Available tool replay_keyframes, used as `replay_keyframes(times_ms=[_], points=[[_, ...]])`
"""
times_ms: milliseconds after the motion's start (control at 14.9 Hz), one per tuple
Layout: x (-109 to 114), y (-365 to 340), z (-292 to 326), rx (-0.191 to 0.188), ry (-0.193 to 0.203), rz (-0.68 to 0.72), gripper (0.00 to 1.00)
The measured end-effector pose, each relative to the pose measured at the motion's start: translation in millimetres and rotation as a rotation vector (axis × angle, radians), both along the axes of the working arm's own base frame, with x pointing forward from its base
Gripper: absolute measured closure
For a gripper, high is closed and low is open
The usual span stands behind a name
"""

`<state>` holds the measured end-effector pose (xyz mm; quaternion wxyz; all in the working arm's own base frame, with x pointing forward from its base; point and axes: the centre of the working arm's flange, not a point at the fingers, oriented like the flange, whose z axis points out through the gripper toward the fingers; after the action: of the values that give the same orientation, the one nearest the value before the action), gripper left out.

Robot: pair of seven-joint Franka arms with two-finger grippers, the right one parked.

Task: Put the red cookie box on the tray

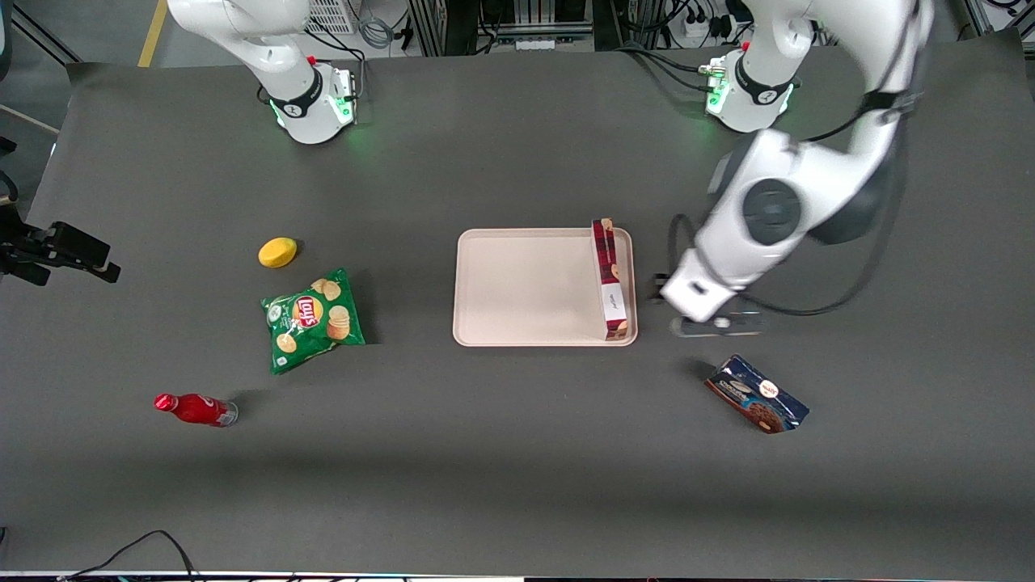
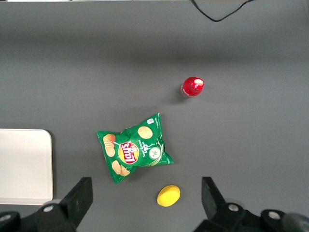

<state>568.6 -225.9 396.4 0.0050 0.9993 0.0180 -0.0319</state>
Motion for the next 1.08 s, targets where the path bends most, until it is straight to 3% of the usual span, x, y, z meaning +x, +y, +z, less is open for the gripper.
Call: replay_keyframes(times_ms=[269,538,739,1076], points=[[8,111,68,0.009,-0.027,0.042,0.00],[-10,191,131,0.009,-0.074,0.026,0.00],[-30,211,172,0.009,-0.113,-0.003,0.00],[-52,217,206,0.010,-0.123,-0.024,0.00]])
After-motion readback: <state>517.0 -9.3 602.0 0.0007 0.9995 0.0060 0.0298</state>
